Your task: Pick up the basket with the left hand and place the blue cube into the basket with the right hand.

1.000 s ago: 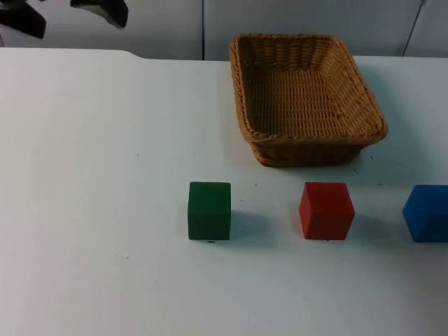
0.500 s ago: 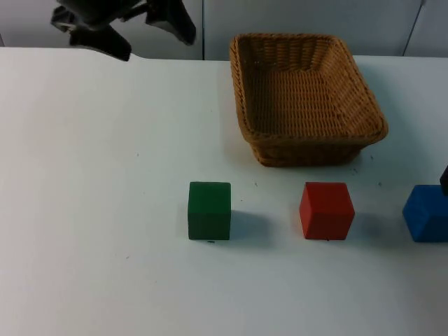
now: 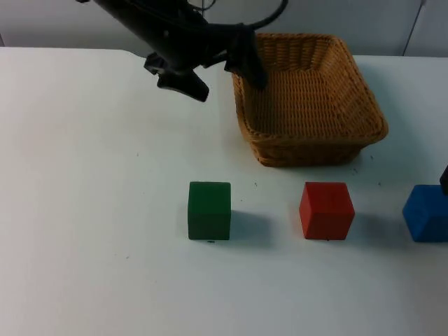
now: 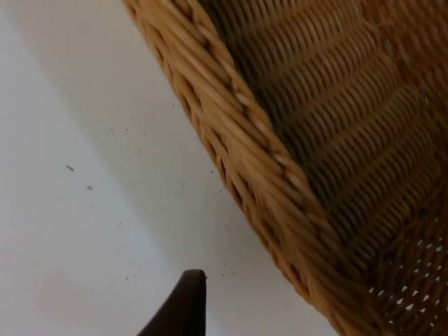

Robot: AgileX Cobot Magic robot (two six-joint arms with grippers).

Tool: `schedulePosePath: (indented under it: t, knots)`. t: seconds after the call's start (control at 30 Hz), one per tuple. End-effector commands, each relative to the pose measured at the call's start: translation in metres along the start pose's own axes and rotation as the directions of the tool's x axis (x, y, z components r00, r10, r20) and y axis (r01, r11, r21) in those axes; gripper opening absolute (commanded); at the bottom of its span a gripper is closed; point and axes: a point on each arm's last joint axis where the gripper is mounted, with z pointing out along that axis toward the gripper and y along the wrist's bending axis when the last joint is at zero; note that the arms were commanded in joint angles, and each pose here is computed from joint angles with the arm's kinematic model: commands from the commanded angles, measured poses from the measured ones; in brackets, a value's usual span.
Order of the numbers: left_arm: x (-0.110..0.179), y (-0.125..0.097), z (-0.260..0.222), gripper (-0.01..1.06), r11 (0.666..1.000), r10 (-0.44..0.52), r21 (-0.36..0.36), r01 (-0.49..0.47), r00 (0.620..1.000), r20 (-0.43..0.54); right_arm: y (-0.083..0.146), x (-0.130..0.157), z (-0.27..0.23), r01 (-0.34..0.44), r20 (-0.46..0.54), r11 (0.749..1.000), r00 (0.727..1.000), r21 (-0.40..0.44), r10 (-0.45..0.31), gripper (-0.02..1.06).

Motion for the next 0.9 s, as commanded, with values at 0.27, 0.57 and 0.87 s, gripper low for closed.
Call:
schedulePosePath:
  t: [0.27, 0.57, 0.87]
  knots:
    - [0.003, -0.006, 0.029, 1.04, 1.000, -0.006, -0.005, 0.006, 1.000, 0.023, 0.001, -0.003, -0.001, 0.003, 0.021, 1.000, 1.000, 0.001, -0.003, 1.03]
    - [0.005, -0.006, 0.049, 1.04, 1.000, -0.014, -0.014, 0.014, 0.998, 0.053, 0.001, -0.005, -0.001, 0.003, 0.037, 1.000, 0.999, 0.003, -0.003, 1.03]
    - [0.004, -0.013, 0.054, 1.04, 1.000, -0.004, -0.019, 0.005, 0.997, 0.072, 0.000, -0.007, -0.001, 0.002, 0.064, 1.000, 0.998, 0.006, -0.003, 1.03]
